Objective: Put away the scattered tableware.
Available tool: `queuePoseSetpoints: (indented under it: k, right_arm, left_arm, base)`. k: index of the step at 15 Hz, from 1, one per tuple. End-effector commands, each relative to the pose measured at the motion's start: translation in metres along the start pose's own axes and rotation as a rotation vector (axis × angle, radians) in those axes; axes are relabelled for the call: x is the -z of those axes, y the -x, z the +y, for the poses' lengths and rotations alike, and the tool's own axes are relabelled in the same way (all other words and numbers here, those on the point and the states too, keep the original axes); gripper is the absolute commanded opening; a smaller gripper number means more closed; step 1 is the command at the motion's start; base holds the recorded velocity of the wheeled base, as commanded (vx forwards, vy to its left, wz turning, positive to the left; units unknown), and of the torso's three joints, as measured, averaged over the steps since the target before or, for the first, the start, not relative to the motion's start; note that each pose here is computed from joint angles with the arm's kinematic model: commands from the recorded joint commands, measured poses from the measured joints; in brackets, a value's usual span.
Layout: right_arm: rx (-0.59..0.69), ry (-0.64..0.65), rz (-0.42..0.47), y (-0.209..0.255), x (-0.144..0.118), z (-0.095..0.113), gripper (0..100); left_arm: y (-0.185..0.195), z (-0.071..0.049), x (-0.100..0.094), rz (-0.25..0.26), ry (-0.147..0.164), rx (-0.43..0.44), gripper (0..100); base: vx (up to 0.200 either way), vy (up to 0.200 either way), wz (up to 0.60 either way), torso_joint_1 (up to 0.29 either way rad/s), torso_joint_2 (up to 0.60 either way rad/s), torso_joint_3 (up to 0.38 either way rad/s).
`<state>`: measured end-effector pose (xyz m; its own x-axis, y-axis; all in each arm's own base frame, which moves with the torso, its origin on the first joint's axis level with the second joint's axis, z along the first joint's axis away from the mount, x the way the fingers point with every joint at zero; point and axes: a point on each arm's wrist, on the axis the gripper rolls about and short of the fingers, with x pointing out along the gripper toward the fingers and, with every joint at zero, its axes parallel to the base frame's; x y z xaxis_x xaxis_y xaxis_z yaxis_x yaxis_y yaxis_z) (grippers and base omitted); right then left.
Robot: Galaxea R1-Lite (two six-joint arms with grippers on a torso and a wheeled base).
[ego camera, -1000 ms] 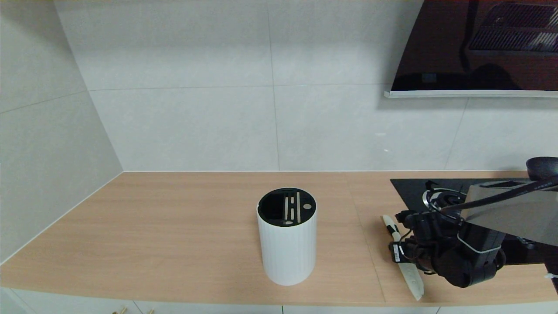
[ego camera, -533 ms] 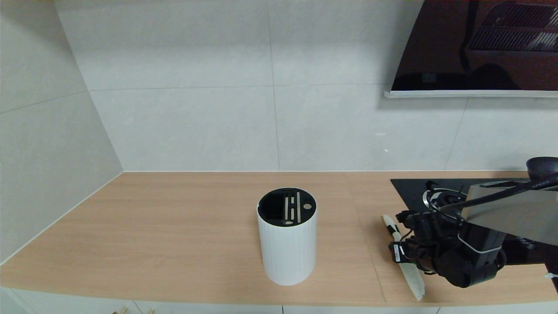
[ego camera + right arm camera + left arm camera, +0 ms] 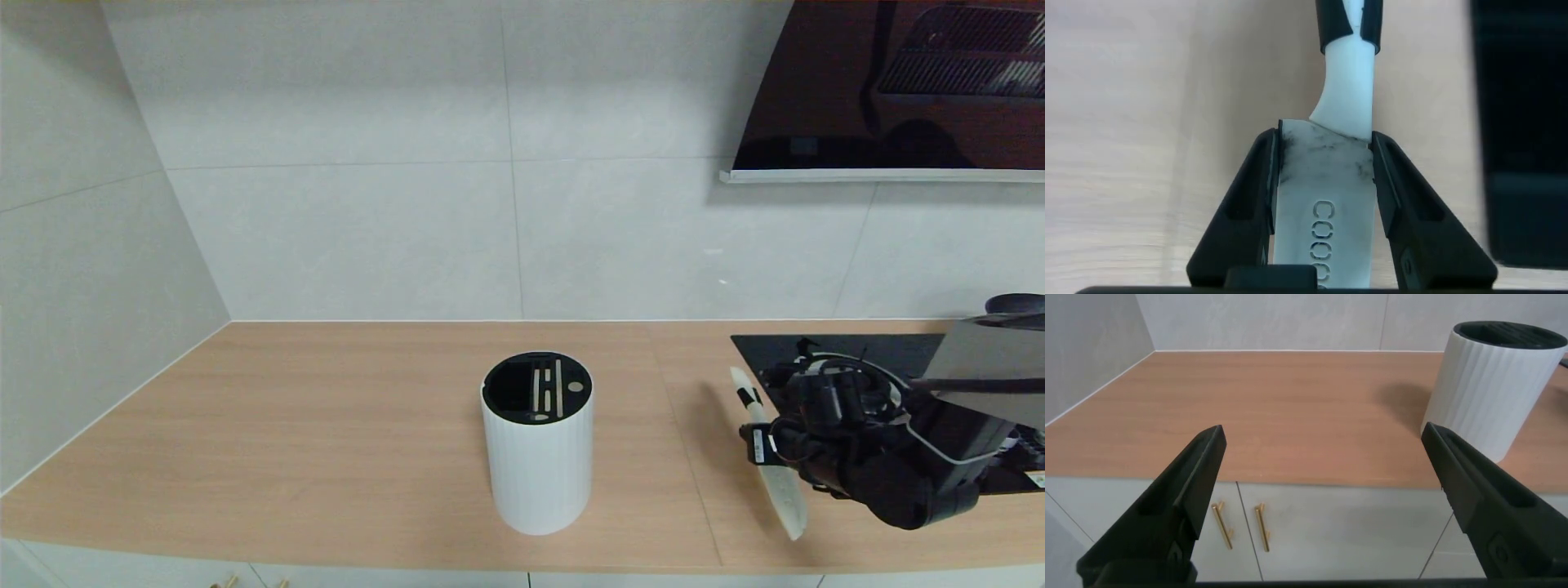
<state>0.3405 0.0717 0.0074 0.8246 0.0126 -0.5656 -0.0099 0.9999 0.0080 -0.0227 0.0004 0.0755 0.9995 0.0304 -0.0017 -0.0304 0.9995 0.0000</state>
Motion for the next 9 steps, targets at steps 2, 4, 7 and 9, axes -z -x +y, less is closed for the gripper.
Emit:
queuePoseSetpoints:
  k: [2, 4, 7, 9]
  right_arm:
    - [-0.054, -0.006, -0.16, 0.063, -0.045, 0.009, 0]
    - [-0.079, -0.006, -0.227, 0.09, -0.058, 0.011, 0]
    - [-0.112, 0.029, -0.363, 0.118, -0.096, 0.019, 0]
    - [-0.162, 0.074, -0.415, 0.141, -0.125, 0.037, 0]
  left_arm:
    - [0.0, 0.0, 0.0, -0.002, 0.0, -0.002, 100]
    - [0.008, 0.0, -0.028, -0.13, 0.018, 0.004, 100]
    - [0.016, -0.003, -0.079, -0.077, 0.014, 0.195, 100]
    - [-0.009, -0.009, -0.119, 0.076, 0.033, 0.405, 100]
  base:
    - [0.0, 0.0, 0.0, 0.0, 0.0, 0.0]
    - [0.0, 0.0, 0.0, 0.0, 0.0, 0.0]
    - [0.0, 0.0, 0.0, 0.0, 0.0, 0.0]
    - [0.0, 0.0, 0.0, 0.0, 0.0, 0.0]
